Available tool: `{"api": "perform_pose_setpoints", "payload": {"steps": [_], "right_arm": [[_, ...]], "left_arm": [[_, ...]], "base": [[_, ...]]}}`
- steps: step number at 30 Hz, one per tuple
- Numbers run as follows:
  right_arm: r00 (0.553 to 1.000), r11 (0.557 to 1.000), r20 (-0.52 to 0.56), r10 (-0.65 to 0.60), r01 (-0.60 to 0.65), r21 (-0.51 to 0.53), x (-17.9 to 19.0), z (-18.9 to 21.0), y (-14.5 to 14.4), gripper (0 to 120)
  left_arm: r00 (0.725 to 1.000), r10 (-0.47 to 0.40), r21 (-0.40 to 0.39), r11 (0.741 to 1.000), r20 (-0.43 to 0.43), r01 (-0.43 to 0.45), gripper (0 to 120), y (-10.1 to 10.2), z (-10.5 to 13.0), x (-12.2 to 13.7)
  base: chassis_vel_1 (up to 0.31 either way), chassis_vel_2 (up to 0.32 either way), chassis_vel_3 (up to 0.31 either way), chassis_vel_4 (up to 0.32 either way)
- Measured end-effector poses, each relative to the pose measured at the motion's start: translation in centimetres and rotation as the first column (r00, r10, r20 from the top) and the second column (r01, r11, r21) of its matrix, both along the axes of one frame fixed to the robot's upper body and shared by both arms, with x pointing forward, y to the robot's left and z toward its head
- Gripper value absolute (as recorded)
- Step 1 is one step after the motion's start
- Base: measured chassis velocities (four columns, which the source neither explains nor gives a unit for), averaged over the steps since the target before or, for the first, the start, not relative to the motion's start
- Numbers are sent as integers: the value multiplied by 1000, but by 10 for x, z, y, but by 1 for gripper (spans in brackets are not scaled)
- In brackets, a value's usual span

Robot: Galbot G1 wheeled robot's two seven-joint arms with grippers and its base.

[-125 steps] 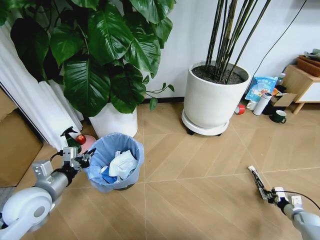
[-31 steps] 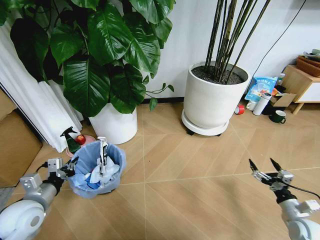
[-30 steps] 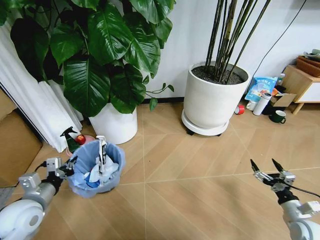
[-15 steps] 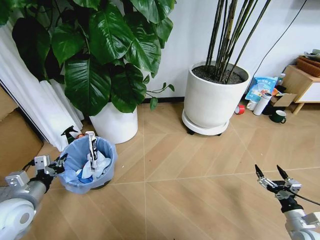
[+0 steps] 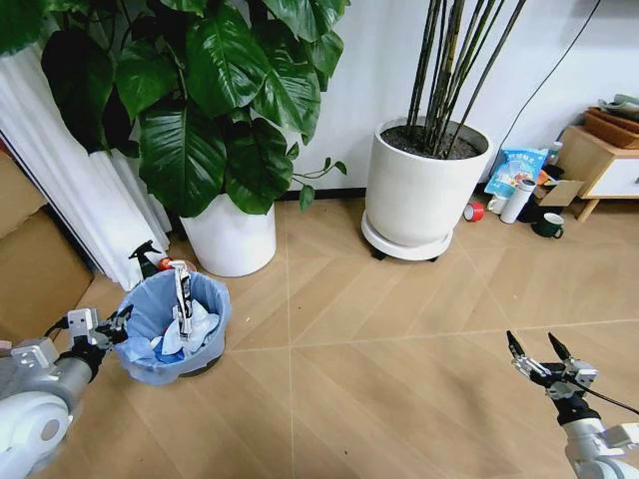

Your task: Pick up the trash bin and place the garbage on the floor into it.

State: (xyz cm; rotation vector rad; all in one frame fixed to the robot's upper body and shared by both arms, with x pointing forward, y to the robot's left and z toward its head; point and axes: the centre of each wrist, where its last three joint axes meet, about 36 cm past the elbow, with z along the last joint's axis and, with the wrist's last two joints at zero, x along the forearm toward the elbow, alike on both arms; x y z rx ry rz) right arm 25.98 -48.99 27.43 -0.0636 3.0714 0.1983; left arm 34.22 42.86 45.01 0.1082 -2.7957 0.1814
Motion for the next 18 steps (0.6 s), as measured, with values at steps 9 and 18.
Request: {"api": "perform_pose_setpoints", "payload": {"steps": [9, 18], "right_arm": [[1000, 1000, -2, 2, -2, 5, -3, -2, 1, 100], [1000, 1000, -1, 0, 0, 12, -8, -3, 5, 100]], "left_arm": [[1000, 4, 3, 1000, -3, -4, 0, 1, 0, -2], [1000, -2, 4, 1000, -2, 2, 0, 2, 1, -1]], "base": [[82, -91, -87, 97], [110, -100, -120, 105]]}}
